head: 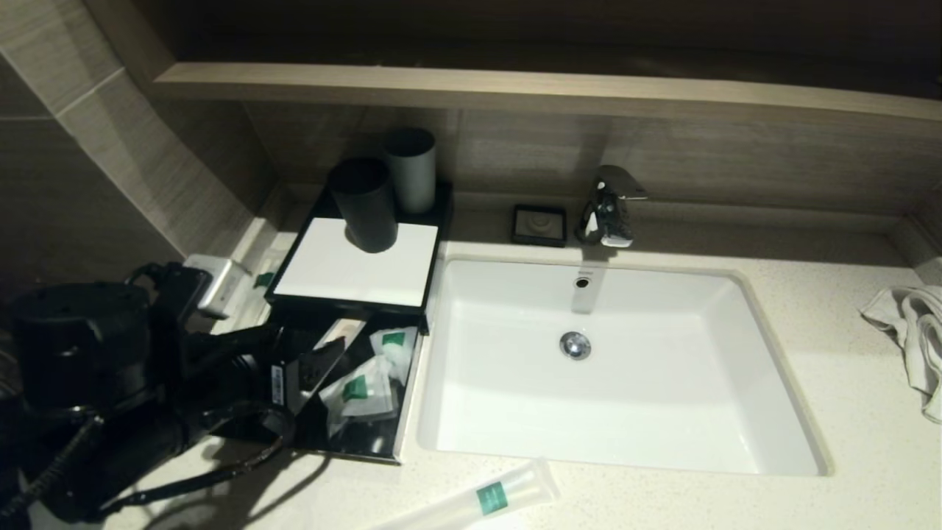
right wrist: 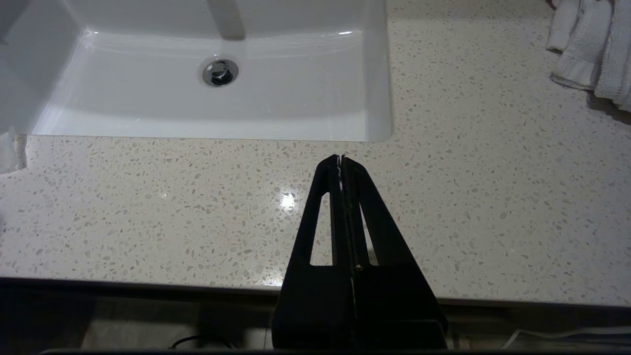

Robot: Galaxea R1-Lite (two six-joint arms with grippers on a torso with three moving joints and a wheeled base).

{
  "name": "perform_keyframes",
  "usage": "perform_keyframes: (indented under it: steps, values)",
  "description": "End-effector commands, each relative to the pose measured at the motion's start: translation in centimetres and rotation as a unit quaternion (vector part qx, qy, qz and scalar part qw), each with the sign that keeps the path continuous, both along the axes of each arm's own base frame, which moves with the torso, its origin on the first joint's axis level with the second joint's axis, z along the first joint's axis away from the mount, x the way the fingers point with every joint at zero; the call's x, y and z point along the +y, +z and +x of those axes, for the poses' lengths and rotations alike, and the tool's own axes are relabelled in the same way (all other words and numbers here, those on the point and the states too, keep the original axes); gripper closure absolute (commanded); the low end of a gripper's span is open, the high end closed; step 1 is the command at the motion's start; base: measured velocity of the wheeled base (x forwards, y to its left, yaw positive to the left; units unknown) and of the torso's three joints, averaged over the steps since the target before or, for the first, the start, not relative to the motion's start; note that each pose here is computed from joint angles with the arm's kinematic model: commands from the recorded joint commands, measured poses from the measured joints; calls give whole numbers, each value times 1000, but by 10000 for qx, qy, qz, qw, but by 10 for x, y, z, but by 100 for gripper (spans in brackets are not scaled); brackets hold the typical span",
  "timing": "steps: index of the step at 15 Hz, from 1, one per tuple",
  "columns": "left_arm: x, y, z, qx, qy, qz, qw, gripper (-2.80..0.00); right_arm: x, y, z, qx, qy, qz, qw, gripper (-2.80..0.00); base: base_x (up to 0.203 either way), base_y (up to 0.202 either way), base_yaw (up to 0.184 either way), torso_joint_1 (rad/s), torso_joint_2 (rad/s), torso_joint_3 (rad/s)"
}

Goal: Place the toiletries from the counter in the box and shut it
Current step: Place the bathroom toiletry into the drawer, then pick up the bathroom toiletry

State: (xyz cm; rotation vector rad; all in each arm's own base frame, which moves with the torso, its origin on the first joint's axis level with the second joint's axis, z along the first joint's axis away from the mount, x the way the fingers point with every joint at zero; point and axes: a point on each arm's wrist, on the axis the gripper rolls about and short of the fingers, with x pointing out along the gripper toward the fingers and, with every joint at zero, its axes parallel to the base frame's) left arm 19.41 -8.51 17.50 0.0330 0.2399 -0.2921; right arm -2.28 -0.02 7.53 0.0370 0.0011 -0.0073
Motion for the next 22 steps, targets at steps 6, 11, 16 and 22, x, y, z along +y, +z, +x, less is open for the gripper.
perform_keyframes:
  steps: [6,11,16,22]
  values:
    - [46,17,21,-343,1521,-134,9877,0,0,0,0,9,-2,-1,10000,0,0,0,0,0,0,0]
    - [65,20,23,-390,1910,-123,9807,0,0,0,0,9,-2,-1,10000,0,0,0,0,0,0,0]
    - [84,15,28,-246,2196,-81,9752,0,0,0,0,9,-2,-1,10000,0,0,0,0,0,0,0]
    - [98,4,36,15,1981,-166,9800,0,0,0,0,2,-2,6,10000,0,0,0,0,0,0,0]
